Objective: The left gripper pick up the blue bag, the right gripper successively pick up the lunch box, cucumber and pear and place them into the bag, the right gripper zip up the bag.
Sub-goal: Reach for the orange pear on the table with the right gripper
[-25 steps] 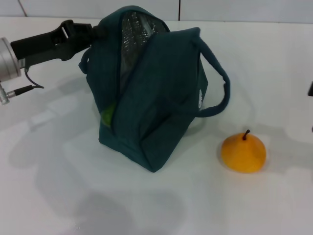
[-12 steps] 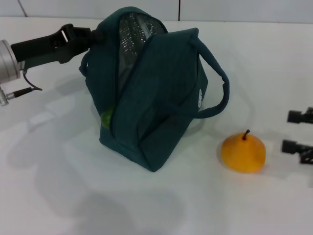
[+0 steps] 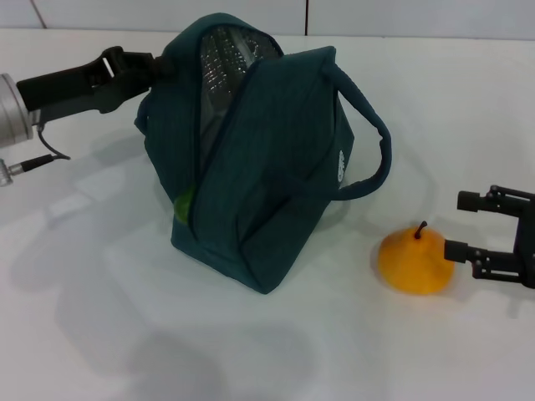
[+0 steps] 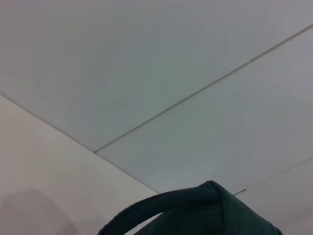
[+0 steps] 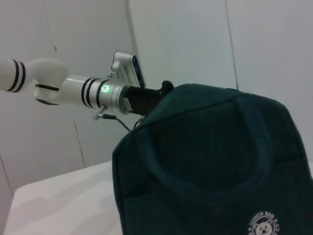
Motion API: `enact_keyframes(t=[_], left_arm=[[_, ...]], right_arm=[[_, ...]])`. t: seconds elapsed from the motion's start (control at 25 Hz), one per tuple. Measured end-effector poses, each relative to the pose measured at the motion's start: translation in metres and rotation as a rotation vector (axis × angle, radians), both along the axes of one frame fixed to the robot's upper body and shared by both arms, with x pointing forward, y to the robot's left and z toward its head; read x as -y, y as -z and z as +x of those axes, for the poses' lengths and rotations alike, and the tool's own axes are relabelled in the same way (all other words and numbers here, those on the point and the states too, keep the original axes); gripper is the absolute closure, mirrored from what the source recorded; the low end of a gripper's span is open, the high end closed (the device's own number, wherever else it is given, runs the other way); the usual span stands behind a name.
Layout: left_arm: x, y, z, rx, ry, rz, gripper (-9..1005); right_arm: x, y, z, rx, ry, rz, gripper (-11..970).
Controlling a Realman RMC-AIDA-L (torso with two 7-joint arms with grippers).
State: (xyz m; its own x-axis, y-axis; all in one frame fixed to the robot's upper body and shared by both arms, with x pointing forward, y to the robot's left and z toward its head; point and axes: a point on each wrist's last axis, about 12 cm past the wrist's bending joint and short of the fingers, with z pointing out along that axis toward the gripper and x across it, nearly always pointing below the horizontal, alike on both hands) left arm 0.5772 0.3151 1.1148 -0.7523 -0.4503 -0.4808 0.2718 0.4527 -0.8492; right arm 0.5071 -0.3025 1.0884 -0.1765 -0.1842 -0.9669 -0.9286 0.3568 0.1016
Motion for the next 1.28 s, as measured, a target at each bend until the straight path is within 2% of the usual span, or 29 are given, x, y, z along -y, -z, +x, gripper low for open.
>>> enact_keyframes(t=[0.28,0.56,1.16,1.28], left_arm=[[0.005,-0.001,-0.001,0.008,0.029,-0.009,921],[0.004,0.0,-0.002,0.005,0.026,-0.009,921],[0.003,-0.001,-0.003,0.011,0.03,-0.008,921],[0.004,-0.001,-0.003,0.011,0.035,-0.01,921]], right_arm=[[-0.005,-0.002,0.006,0.008,-0.01,0.01,234],[-0.014,0.005,0.012,-0.011,-0.006,0.02,260],[-0.02,0.008,0.014,-0.026,-0.02,0.019,272],[-0.021,0.008,0.015,-0.029,-0.021,0.017,354]])
